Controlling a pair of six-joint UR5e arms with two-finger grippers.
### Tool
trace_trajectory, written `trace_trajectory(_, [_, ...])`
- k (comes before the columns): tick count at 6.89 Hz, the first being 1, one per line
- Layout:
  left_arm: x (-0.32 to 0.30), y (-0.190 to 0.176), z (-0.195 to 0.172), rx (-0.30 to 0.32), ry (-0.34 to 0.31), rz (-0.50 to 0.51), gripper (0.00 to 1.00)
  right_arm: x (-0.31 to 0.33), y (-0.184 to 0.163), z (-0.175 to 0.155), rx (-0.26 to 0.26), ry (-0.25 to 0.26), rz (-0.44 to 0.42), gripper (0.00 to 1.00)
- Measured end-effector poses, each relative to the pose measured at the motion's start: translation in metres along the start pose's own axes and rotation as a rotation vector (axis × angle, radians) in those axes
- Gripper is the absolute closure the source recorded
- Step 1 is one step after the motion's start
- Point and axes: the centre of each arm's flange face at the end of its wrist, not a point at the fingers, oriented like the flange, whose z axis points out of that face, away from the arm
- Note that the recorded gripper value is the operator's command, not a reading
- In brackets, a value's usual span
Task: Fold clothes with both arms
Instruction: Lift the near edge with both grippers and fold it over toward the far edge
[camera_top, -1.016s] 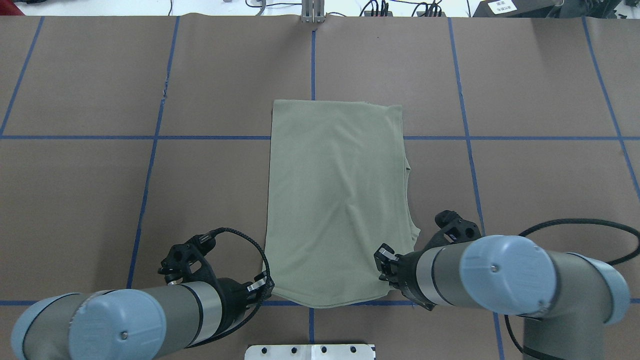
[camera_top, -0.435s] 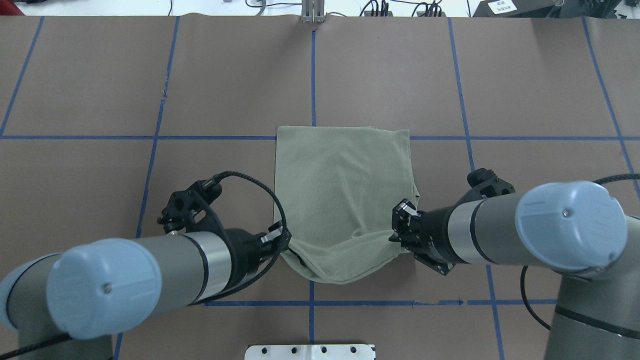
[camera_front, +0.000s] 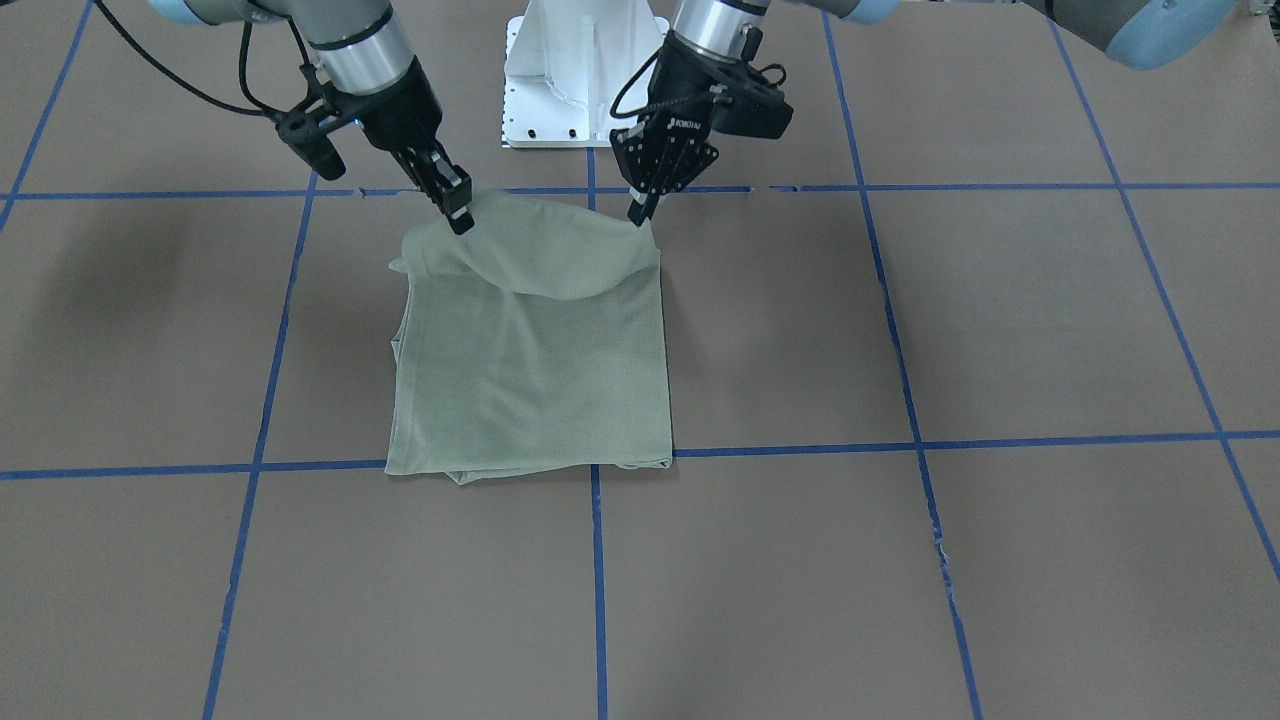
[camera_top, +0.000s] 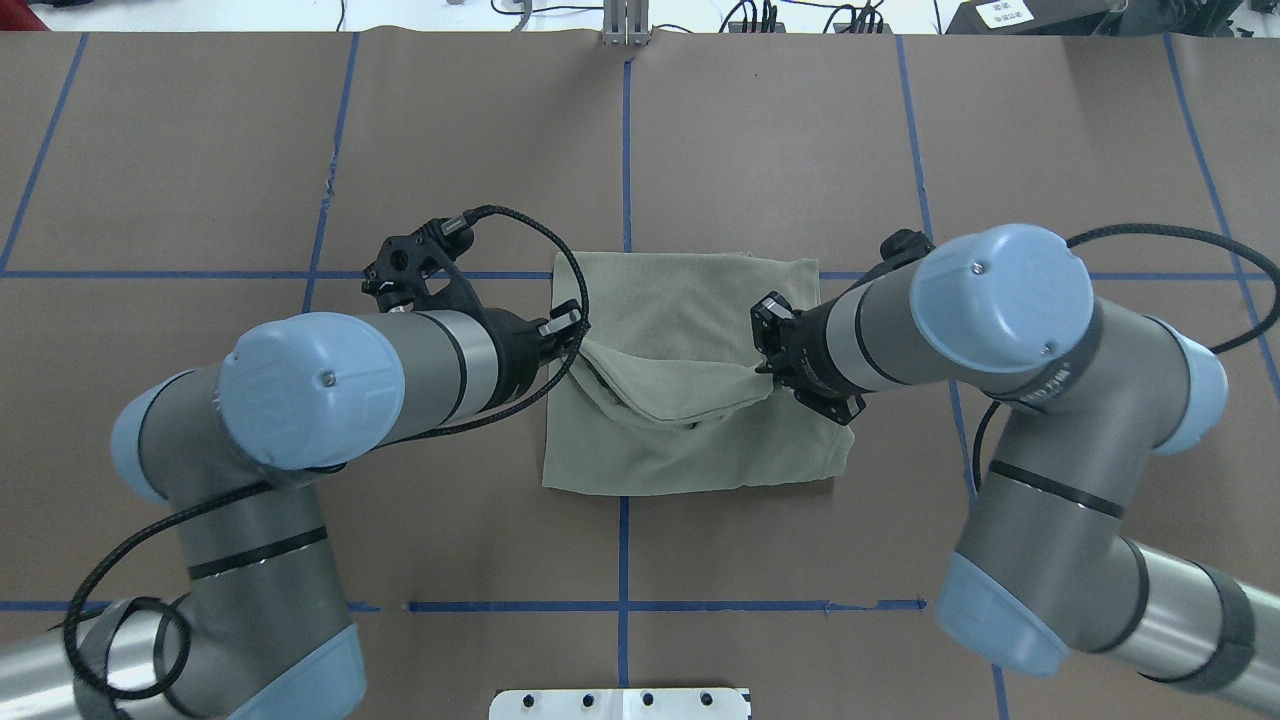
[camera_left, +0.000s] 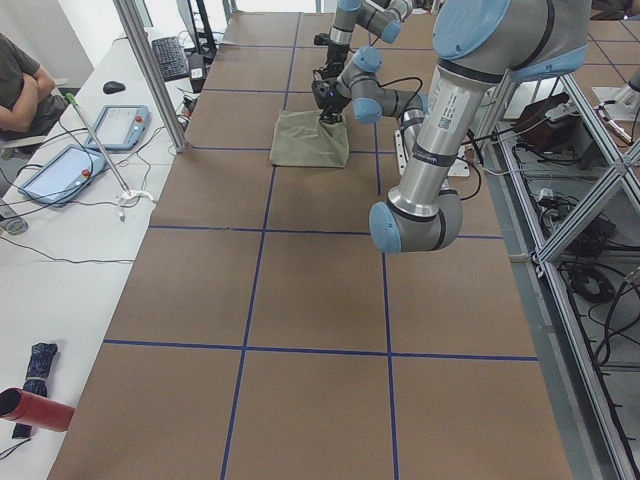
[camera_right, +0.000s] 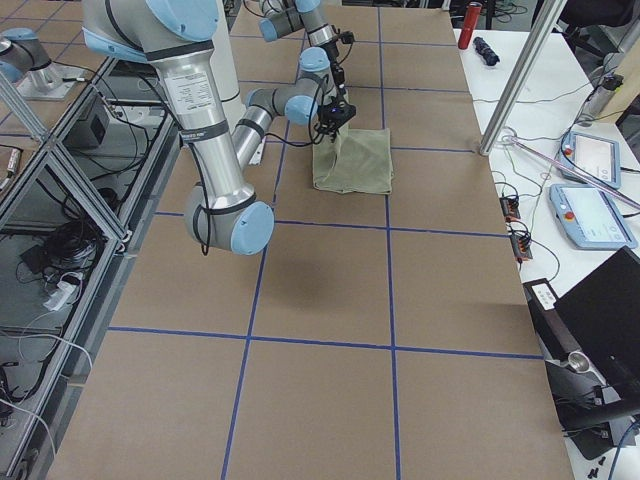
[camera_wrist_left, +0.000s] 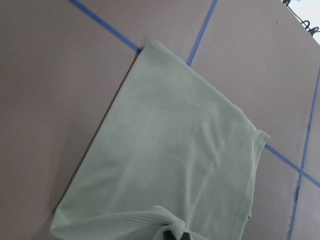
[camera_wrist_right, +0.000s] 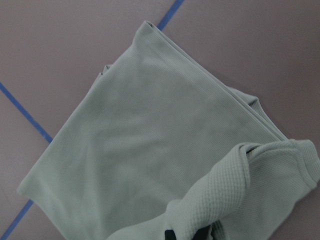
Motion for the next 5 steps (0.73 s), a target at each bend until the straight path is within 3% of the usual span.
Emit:
trace_trajectory(2, [-0.004,-0.024,0.055,0.038,0.003,0.021,1.00,-0.027,-0.032,0.043,0.057,0.044,-0.014,1.00])
trace_trajectory(4, [-0.011,-0.039,0.088,0.061,-0.011,0.042,1.00,-0.039,-0.068,0.069,0.056,0.046,-0.004,1.00])
trace_trajectory(5, [-0.015,-0.046,0.101,0.072,-0.014,0.050,0.83,-0.047,-0.081,0.083,0.052,0.048,-0.007,0.43])
